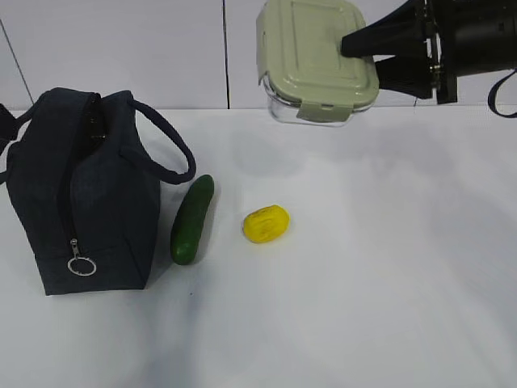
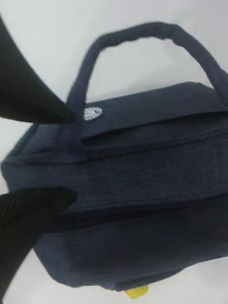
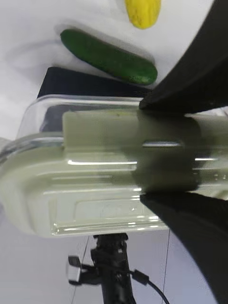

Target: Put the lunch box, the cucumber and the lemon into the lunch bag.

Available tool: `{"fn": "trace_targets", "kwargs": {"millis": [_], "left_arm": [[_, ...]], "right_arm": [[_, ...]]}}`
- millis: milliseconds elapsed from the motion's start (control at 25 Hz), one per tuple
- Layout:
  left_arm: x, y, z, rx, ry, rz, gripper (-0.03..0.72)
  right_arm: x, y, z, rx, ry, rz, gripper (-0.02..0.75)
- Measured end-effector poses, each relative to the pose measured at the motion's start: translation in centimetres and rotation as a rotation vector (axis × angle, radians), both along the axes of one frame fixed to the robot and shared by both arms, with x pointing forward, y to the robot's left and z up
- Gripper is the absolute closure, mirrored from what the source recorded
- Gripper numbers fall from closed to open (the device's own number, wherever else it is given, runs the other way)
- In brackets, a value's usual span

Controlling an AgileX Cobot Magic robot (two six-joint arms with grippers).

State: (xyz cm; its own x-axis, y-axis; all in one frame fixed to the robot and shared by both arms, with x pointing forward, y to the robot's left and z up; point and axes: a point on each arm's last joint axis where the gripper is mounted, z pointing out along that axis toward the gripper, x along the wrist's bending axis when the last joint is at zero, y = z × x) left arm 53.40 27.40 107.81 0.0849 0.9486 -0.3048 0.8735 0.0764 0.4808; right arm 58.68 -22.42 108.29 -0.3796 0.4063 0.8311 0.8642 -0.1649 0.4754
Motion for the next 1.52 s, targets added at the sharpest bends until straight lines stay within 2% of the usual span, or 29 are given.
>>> {"fn": "trace_targets", "kwargs": {"millis": [200, 480, 560, 680, 760, 880, 1120, 1360, 1520], "left_arm": [[2.0, -0.4, -0.7, -0.060, 0.018, 0.008, 0.367], [3.9, -0.5, -3.6, -0.062, 0.094, 0.002, 0.381], [4.2, -0.5, -4.3, -0.067, 0.109, -0.011, 0.442], [4.4, -1.0, -4.3, -0.107, 0.088, -0.057, 0.628], [4.4, -1.6, -3.9, -0.158, 0.075, -0.097, 0.674], [4.5, -2.3, -2.8, -0.233, 0.051, -0.144, 0.683], [4.6, -2.8, -1.5, -0.284, 0.033, -0.186, 0.685], [4.2, -4.7, -1.5, -0.286, 0.039, -0.258, 0.685], [4.1, -5.4, -1.5, -0.288, 0.039, -0.280, 0.685]], "right_arm": [[0.4, 0.5, 2.0, 0.007, -0.053, 0.013, 0.369], [0.5, 1.7, 3.9, 0.016, -0.103, 0.047, 0.369], [0.3, 2.3, 4.0, 0.018, -0.104, 0.066, 0.369], [0.1, 3.0, 4.0, 0.022, -0.096, 0.084, 0.369], [-0.1, 3.6, 4.0, 0.024, -0.092, 0.103, 0.369], [-0.4, 4.6, 4.0, 0.026, -0.090, 0.129, 0.369], [-1.2, 7.0, 4.0, 0.029, -0.087, 0.184, 0.369], [-0.8, 9.0, 3.2, 0.073, -0.051, 0.180, 0.369], [0.1, 10.2, 1.4, 0.088, 0.001, 0.176, 0.369]]}}
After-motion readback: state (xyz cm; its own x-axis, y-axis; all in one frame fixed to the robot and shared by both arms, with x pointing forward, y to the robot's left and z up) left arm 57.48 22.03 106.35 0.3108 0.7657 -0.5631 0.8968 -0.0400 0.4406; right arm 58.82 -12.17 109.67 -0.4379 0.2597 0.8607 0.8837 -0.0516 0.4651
